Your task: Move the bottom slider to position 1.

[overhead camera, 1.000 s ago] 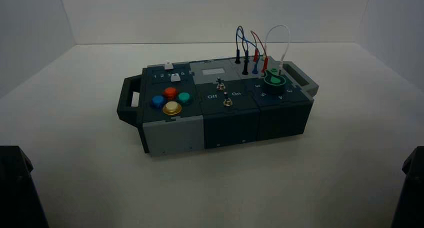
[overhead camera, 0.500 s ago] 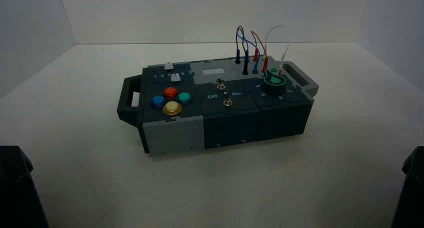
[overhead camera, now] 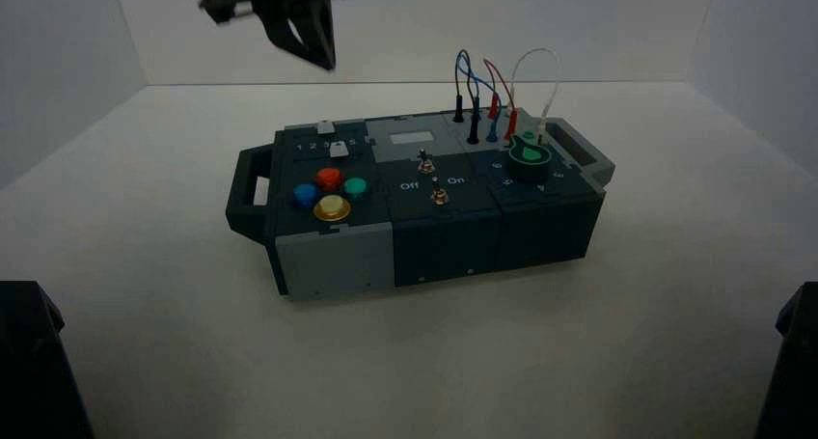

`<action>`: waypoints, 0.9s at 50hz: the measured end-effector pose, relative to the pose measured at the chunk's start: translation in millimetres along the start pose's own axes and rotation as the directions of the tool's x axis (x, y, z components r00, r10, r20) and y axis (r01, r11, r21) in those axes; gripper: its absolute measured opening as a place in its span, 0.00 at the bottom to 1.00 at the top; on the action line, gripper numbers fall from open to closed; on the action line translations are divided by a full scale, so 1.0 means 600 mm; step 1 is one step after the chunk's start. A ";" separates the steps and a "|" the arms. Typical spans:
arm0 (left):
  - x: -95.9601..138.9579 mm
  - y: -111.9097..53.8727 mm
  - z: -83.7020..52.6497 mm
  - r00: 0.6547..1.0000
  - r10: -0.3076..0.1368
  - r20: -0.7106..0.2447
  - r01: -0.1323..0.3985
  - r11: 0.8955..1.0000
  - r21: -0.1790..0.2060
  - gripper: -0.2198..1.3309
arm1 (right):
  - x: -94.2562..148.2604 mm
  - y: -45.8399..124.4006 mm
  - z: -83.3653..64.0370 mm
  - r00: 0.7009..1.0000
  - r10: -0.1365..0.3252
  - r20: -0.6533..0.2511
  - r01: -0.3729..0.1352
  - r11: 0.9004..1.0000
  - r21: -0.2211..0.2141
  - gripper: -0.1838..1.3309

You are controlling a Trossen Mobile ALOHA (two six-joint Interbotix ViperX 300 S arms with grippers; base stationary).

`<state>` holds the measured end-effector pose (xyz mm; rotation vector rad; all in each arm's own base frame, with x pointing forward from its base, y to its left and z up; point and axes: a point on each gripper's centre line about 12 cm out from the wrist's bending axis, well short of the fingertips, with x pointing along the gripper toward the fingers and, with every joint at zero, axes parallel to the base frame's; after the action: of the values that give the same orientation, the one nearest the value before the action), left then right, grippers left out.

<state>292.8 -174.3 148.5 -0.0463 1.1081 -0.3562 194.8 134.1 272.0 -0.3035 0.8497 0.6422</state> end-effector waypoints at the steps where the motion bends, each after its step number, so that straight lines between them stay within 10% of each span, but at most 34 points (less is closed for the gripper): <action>1: 0.004 0.000 -0.001 1.000 0.001 -0.006 -0.001 1.000 -0.004 0.04 | 0.002 -0.001 0.000 1.000 -0.001 -0.003 0.001 1.000 -0.005 0.03; 45: 0.111 0.008 -0.009 0.994 0.033 -0.102 -0.039 0.997 -0.059 0.04 | 0.046 0.028 -0.025 0.997 0.053 -0.052 -0.060 0.989 -0.135 0.03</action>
<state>315.6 -189.4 87.3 -0.0631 1.2181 -0.2951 188.9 151.0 241.2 -0.4214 0.8642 0.7501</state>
